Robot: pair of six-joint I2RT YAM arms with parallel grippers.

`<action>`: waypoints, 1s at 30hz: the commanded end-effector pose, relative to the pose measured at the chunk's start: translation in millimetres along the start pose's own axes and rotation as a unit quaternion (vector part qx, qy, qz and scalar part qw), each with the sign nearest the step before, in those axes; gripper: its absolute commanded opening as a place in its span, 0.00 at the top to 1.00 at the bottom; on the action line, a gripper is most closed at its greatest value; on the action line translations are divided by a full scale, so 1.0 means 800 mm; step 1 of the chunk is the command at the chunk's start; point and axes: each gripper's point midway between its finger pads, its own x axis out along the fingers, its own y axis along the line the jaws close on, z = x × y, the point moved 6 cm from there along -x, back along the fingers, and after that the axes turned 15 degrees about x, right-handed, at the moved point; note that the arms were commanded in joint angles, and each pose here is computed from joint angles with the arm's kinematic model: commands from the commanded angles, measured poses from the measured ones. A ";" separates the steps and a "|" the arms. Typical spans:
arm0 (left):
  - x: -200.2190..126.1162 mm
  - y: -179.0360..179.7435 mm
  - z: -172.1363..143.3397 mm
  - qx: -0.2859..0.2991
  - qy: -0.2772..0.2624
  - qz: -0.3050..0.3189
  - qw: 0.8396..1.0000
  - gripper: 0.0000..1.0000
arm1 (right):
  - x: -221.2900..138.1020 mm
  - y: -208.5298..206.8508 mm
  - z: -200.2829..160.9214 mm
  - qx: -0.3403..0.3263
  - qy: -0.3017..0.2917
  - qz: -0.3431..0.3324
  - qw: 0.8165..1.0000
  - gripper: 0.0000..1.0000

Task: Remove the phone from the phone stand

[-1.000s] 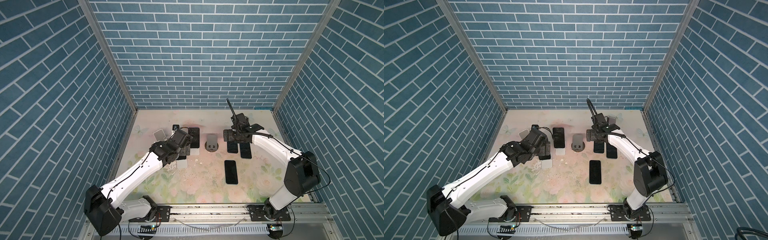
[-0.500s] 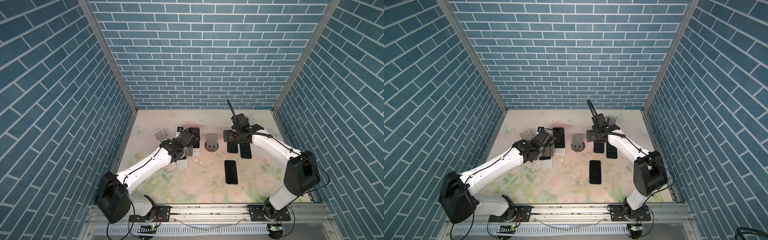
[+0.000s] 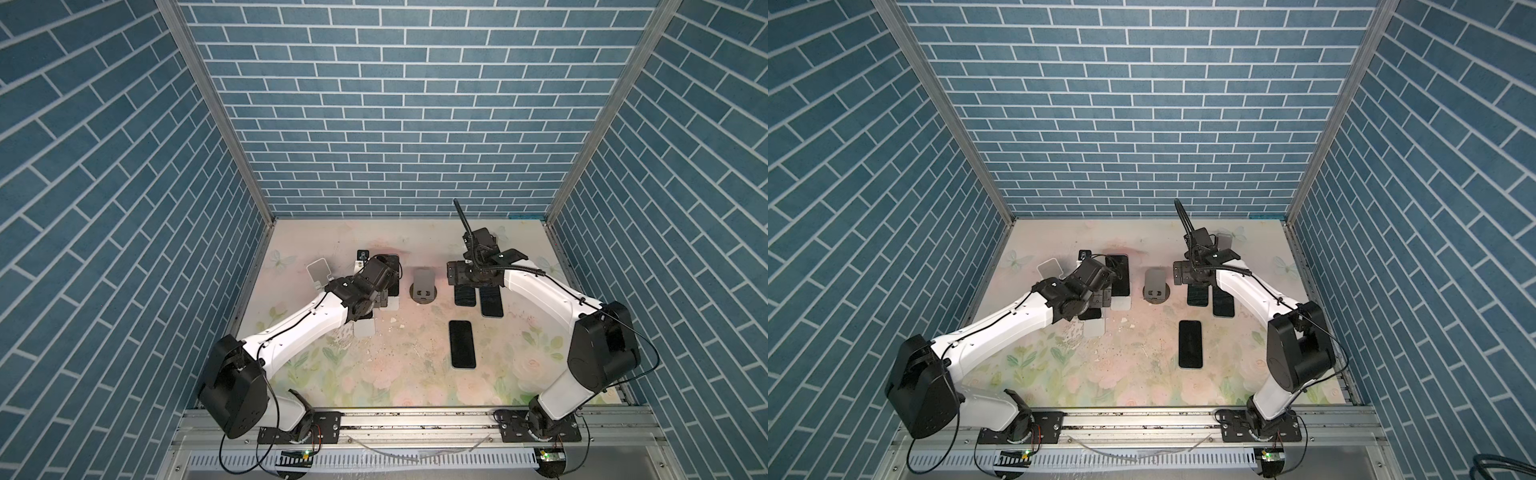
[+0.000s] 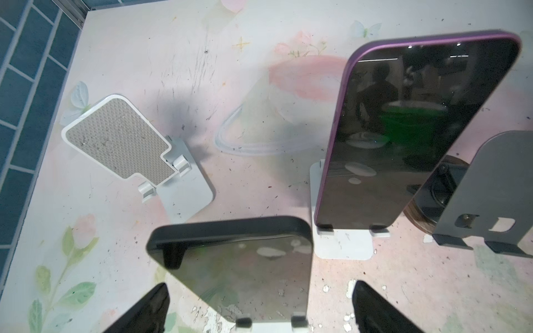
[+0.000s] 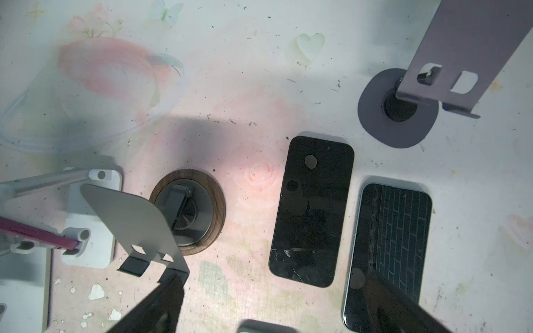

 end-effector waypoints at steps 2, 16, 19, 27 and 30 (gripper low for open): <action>0.008 0.004 0.008 -0.013 -0.014 0.011 1.000 0.01 | 0.008 -0.006 -0.007 -0.013 0.010 -0.007 1.000 0.01; 0.021 0.007 -0.004 -0.045 -0.021 0.015 0.999 0.05 | 0.016 -0.005 -0.006 -0.016 0.021 -0.010 1.000 0.01; 0.023 0.008 -0.006 -0.048 -0.023 0.018 0.998 0.07 | 0.017 -0.004 -0.005 -0.015 0.023 -0.011 1.000 0.01; 0.028 0.010 -0.010 -0.058 -0.033 0.021 0.998 0.14 | 0.015 -0.004 -0.004 -0.015 0.024 -0.014 1.000 0.01; 0.029 0.011 -0.010 -0.060 -0.032 0.023 0.997 0.19 | 0.014 -0.004 -0.004 -0.015 0.024 -0.014 0.999 0.01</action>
